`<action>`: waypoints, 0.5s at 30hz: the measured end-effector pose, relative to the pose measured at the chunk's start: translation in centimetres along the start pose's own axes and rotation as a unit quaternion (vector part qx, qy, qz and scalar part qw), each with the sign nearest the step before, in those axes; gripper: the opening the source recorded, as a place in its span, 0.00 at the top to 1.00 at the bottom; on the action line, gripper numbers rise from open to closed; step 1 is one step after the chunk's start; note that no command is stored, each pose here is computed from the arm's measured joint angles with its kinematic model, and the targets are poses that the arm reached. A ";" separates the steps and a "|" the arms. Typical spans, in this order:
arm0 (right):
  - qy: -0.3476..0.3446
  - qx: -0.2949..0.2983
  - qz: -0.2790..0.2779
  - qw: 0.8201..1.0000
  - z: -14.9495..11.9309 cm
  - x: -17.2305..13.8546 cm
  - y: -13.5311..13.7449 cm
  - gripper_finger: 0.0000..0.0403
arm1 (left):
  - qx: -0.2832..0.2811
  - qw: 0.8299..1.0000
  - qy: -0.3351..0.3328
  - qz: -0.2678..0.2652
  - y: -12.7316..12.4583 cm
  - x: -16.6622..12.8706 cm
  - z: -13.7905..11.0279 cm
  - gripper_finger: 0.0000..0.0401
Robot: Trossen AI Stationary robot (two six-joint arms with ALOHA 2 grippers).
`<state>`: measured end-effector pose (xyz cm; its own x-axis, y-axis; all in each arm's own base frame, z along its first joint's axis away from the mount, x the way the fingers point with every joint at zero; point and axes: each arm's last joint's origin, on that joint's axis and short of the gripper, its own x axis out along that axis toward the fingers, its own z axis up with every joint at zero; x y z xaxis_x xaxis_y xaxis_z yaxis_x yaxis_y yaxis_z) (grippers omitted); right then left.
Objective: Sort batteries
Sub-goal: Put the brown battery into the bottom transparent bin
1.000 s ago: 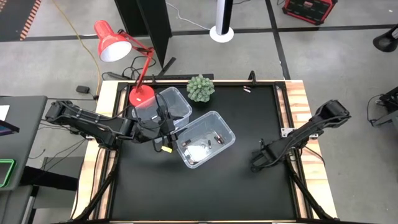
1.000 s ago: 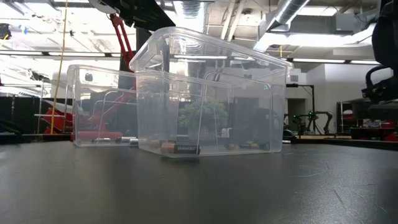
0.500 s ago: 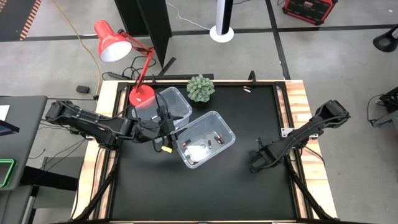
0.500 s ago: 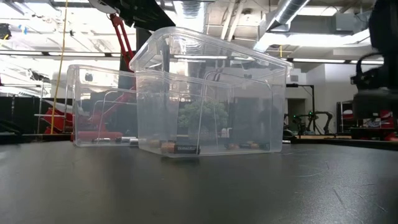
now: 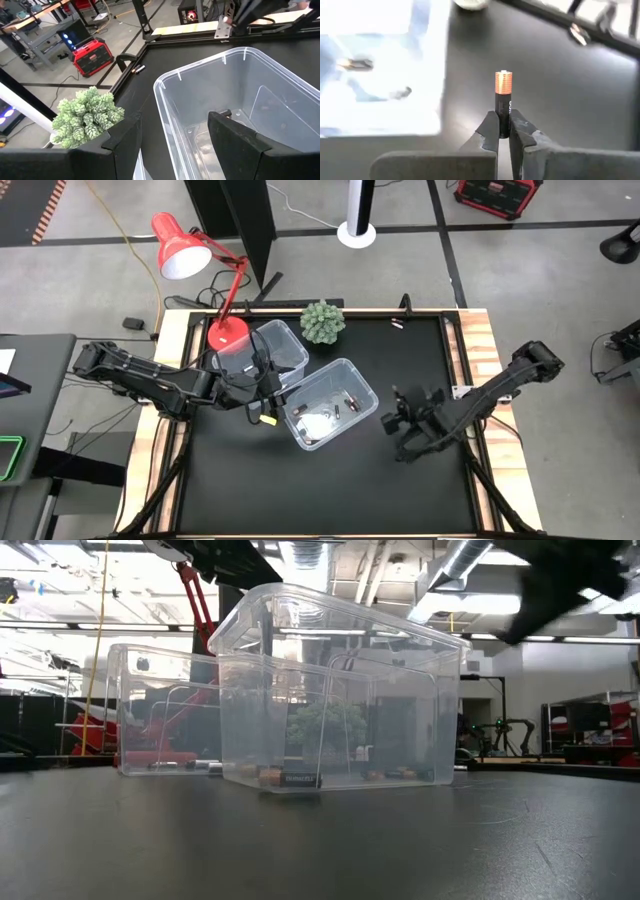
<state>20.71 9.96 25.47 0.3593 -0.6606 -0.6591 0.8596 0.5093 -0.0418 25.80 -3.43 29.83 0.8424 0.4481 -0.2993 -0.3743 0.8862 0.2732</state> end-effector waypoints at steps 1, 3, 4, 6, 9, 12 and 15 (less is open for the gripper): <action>-0.003 -0.011 0.008 1.000 0.8 0.1 0.4 0.94 | 0.000 1.000 0.000 0.000 0.0 0.0 0.0 0.45; -0.008 -0.037 0.029 0.999 2.3 0.6 1.3 0.94 | 0.000 1.000 0.000 0.000 0.0 0.0 0.0 0.45; -0.014 -0.049 0.042 0.998 3.0 0.9 1.9 0.94 | 0.000 1.000 0.000 0.000 0.0 0.0 0.0 0.45; -0.020 -0.075 0.074 0.994 4.3 1.8 2.9 0.94 | -0.001 1.000 -0.001 0.000 0.0 0.0 0.0 0.45; -0.004 -0.098 0.129 0.987 6.4 3.4 3.7 0.94 | -0.001 1.000 -0.001 0.000 0.0 0.0 0.0 0.45; 0.005 -0.101 0.170 0.980 8.2 4.8 3.9 0.93 | -0.002 1.000 -0.001 0.000 0.0 0.0 0.0 0.45; 0.000 -0.109 0.185 0.977 9.3 5.7 3.8 0.88 | -0.002 1.000 -0.001 0.000 0.0 0.0 0.0 0.45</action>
<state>29.36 3.02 28.52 0.6315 -0.4085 -0.6590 0.5726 0.8188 0.0411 25.81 -3.43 29.84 0.8429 0.4480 -0.2982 -0.3761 0.8867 0.2690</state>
